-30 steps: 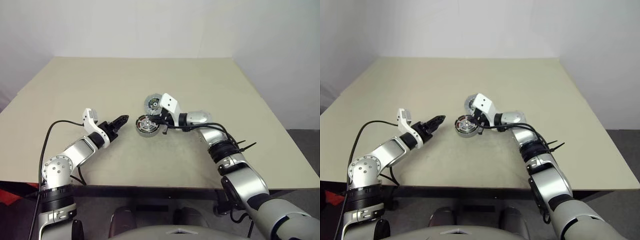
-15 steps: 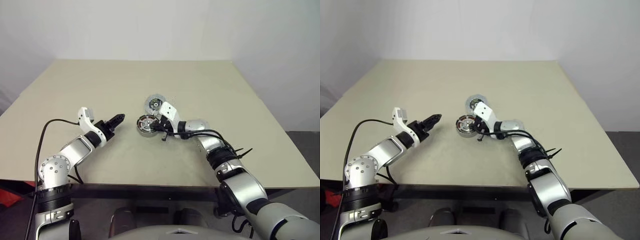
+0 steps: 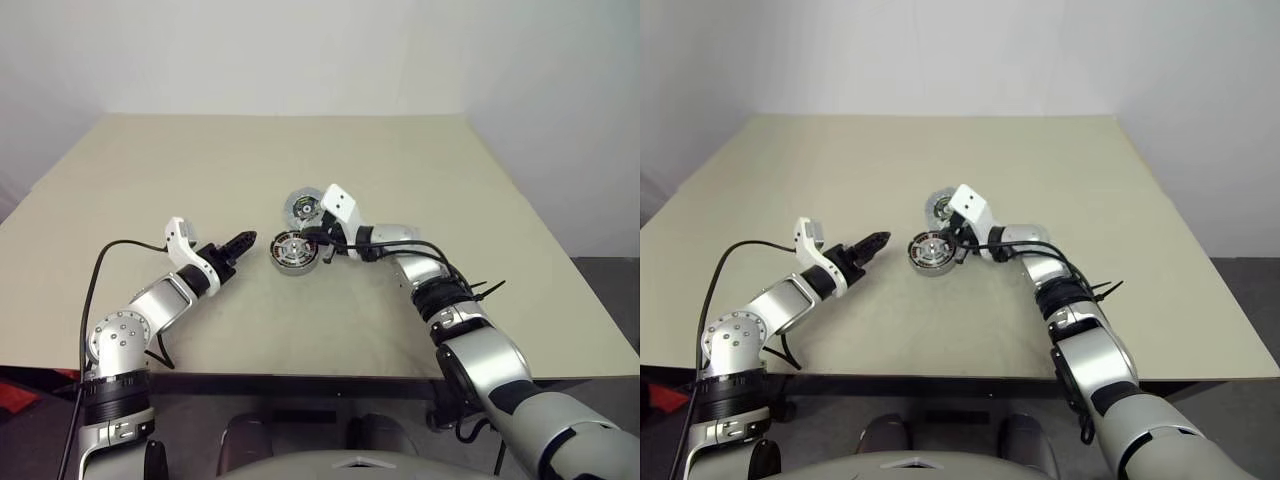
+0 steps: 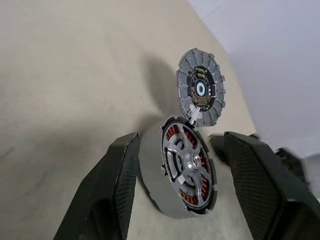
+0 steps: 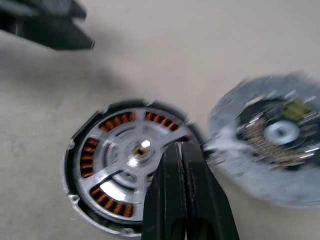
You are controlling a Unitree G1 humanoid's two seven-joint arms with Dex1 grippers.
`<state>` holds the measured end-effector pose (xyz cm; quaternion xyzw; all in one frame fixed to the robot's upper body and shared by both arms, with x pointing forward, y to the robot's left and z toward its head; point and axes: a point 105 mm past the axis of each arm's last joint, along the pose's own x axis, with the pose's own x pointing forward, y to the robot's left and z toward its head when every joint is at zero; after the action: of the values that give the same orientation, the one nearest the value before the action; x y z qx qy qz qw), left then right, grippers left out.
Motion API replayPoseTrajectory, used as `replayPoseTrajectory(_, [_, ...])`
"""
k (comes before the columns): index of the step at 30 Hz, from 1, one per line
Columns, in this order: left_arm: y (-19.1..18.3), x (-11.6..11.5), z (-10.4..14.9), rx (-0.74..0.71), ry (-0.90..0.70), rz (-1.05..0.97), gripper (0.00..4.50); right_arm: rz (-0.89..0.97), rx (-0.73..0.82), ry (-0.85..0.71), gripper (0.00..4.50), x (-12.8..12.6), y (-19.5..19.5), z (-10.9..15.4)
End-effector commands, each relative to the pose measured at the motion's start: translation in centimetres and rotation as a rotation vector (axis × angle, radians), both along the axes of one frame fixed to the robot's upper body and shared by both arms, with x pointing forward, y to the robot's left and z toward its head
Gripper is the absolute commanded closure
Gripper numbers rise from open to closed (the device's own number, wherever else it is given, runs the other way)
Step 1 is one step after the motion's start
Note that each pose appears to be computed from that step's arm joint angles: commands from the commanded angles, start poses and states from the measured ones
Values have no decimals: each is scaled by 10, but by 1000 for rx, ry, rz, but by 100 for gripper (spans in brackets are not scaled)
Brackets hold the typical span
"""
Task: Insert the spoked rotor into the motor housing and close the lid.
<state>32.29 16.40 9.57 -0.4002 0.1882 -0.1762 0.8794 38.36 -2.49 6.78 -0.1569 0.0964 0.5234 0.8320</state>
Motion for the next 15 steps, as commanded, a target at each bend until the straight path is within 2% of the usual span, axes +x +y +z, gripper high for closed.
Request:
replayPoseTrajectory(1, [7, 0, 12, 4, -51, 20, 164, -23, -31, 8, 450, -3, 0, -17])
replayPoseTrajectory(3, [8, 0, 12, 5, -53, 25, 164, -18, -27, 8, 450, -5, 1, -18])
replayPoseTrajectory(7, [10, 0, 10, 3, -46, 33, 164, 3, 16, -31, 450, -1, -1, 3])
replayPoseTrajectory(11, [8, 0, 7, 1, -42, 28, 164, 50, 68, -148, 450, 5, -5, 46])
replayPoseTrajectory(15, [5, 1, 7, 2, -43, 19, 164, 141, 25, -218, 450, 2, -10, 65])
